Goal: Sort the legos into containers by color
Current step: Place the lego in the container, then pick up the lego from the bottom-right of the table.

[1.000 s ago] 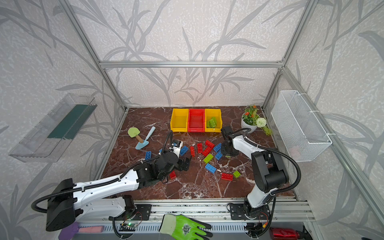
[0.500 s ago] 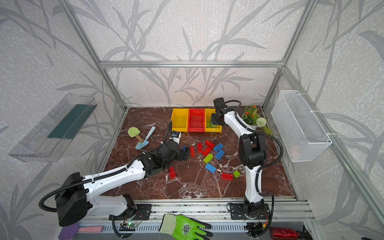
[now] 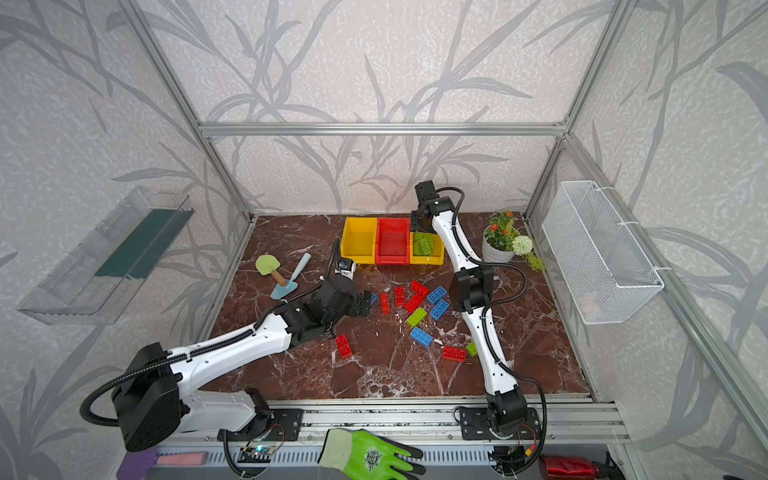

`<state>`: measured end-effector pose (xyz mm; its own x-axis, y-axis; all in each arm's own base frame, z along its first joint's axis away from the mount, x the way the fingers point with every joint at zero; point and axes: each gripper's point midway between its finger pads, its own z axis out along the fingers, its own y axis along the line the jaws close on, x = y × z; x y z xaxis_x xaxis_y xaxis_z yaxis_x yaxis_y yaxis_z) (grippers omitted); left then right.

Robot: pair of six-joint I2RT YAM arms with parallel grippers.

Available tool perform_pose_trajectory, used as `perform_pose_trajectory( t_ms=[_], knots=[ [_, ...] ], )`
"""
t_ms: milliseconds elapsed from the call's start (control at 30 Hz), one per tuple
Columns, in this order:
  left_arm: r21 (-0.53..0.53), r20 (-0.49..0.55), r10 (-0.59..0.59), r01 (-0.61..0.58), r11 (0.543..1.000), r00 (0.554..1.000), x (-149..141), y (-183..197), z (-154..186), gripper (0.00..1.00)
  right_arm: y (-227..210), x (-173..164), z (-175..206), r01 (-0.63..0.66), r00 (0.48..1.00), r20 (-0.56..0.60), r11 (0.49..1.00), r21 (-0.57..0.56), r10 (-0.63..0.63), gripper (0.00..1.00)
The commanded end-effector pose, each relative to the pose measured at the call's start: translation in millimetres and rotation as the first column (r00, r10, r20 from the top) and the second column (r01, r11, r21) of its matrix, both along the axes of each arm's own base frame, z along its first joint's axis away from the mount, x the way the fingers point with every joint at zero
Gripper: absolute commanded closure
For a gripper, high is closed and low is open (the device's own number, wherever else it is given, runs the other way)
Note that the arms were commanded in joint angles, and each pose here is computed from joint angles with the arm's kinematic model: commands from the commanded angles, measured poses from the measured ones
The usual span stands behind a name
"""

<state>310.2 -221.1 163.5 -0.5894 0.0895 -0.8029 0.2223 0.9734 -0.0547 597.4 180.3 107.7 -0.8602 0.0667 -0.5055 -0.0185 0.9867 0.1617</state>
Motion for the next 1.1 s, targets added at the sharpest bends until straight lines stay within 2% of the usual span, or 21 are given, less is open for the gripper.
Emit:
perform_pose_trajectory(
  t_ms=[0,100,233,400,500,600,800,1067],
  knots=[
    [-0.049,0.017,0.001,0.0,0.999,1.0,-2,0,16,0.01,-9,-28,43,-0.005,1.0,0.001,1.0,-0.03,0.005,0.45],
    [-0.103,0.018,-0.01,0.012,0.995,1.0,-8,0,19,0.01,-21,-57,59,0.008,1.0,0.015,0.999,-0.053,-0.007,0.44],
    [-0.182,0.015,-0.046,0.048,0.982,0.999,-21,-3,20,0.01,-45,-115,50,0.04,0.999,-0.021,0.996,-0.082,-0.042,0.42],
    [-0.246,0.016,-0.116,0.116,0.962,0.993,-37,-17,18,0.01,-82,-216,16,0.118,0.986,-0.106,0.987,-0.108,-0.13,0.4],
    [-0.251,0.011,-0.166,0.163,0.954,0.986,-47,-30,12,0.01,-107,-276,-11,0.171,0.966,-0.169,0.972,-0.158,-0.198,0.39],
    [-0.247,0.009,-0.219,0.215,0.945,0.976,-56,-46,8,0.01,-123,-322,-30,0.221,0.945,-0.209,0.961,-0.168,-0.253,0.36],
    [-0.248,-0.002,-0.277,0.268,0.931,0.961,-66,-68,3,0.01,-129,-374,-56,0.344,0.901,-0.253,0.935,-0.082,-0.353,0.3],
    [-0.239,0.004,-0.276,0.269,0.933,0.961,-71,-64,3,0.01,-140,-395,-64,0.405,0.868,-0.269,0.909,-0.102,-0.417,0.3]
  ],
)
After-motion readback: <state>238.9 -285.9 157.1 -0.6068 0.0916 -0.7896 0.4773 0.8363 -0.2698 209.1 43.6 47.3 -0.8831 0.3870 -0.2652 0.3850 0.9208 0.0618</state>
